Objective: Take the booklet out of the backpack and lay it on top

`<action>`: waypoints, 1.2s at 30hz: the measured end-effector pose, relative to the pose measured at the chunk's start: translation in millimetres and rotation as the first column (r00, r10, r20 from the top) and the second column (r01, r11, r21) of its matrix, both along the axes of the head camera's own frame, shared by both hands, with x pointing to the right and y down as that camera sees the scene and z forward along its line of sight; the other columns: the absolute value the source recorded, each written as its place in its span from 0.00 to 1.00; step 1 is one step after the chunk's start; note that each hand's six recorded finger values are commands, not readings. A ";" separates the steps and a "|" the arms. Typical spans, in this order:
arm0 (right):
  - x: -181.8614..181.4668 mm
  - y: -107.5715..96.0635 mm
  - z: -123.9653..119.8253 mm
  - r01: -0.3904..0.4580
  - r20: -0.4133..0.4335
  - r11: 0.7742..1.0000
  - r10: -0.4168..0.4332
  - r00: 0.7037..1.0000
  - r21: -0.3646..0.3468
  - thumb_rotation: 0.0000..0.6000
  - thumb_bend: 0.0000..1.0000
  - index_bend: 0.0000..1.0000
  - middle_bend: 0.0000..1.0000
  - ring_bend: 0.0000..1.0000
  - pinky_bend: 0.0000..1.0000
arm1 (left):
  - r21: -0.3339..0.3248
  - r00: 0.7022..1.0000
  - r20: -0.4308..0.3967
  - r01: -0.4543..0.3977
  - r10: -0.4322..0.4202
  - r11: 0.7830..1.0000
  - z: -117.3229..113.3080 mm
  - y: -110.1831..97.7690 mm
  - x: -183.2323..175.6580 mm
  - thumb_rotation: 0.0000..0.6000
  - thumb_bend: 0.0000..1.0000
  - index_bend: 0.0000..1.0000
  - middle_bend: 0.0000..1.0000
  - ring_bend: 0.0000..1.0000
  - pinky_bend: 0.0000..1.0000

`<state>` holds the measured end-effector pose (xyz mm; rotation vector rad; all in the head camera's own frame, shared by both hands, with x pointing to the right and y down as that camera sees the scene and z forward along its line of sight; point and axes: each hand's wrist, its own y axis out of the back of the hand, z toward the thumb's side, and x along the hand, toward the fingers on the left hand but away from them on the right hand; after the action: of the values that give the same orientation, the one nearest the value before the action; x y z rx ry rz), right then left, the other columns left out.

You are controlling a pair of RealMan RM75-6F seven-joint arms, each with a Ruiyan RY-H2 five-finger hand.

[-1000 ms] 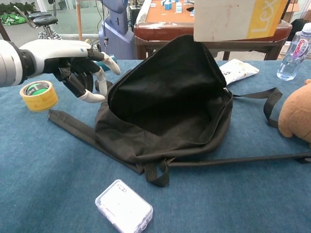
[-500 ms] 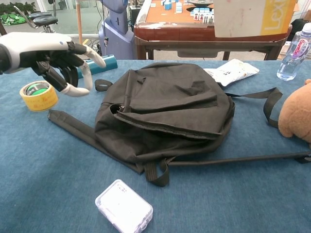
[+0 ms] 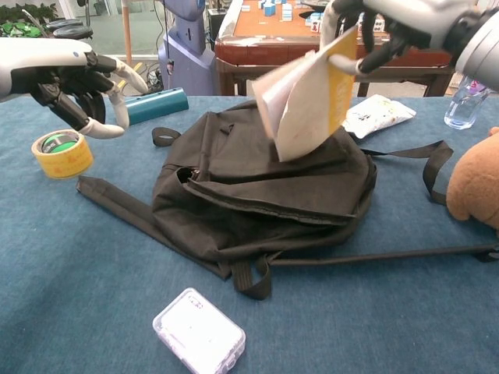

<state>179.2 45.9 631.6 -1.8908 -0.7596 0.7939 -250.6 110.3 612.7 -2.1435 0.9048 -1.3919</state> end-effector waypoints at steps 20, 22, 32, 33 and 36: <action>51.5 77.6 -64.1 0.080 0.086 0.954 -0.058 0.995 -0.289 1.00 0.31 0.00 0.02 0.00 0.00 | 0.004 0.981 0.050 0.189 -0.189 0.982 5.7 2.4 -89.0 1.00 0.32 0.22 0.42 0.47 0.37; 66.0 78.5 -70.5 0.049 0.081 0.962 -0.028 0.996 -0.268 1.00 0.31 0.00 0.06 0.01 0.05 | 0.007 0.978 0.063 0.200 -0.201 0.980 5.2 6.1 -100.7 1.00 0.32 0.22 0.42 0.47 0.37; 146.2 87.1 -89.6 -0.126 -0.159 0.992 0.125 0.979 0.009 1.00 0.35 0.37 0.39 0.29 0.33 | 0.135 0.964 0.132 0.213 -0.230 0.968 -11.9 21.3 -146.6 1.00 0.32 0.23 0.42 0.47 0.36; 156.2 90.4 -89.4 -0.150 -0.184 0.988 0.152 0.971 0.022 1.00 0.36 0.37 0.39 0.29 0.33 | 0.155 0.962 0.139 0.213 -0.235 0.965 -14.5 23.5 -150.7 1.00 0.32 0.23 0.42 0.47 0.36; 189.6 103.2 -86.9 -0.236 -0.246 0.971 0.237 0.940 0.035 1.00 0.36 0.37 0.39 0.29 0.33 | 0.218 0.957 0.159 0.206 -0.243 0.954 -23.2 34.5 -163.9 1.00 0.32 0.25 0.42 0.47 0.36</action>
<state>368.7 149.1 544.7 -1.6721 -0.8374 1.1556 -414.4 144.8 589.5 -1.7741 1.1901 -1.5080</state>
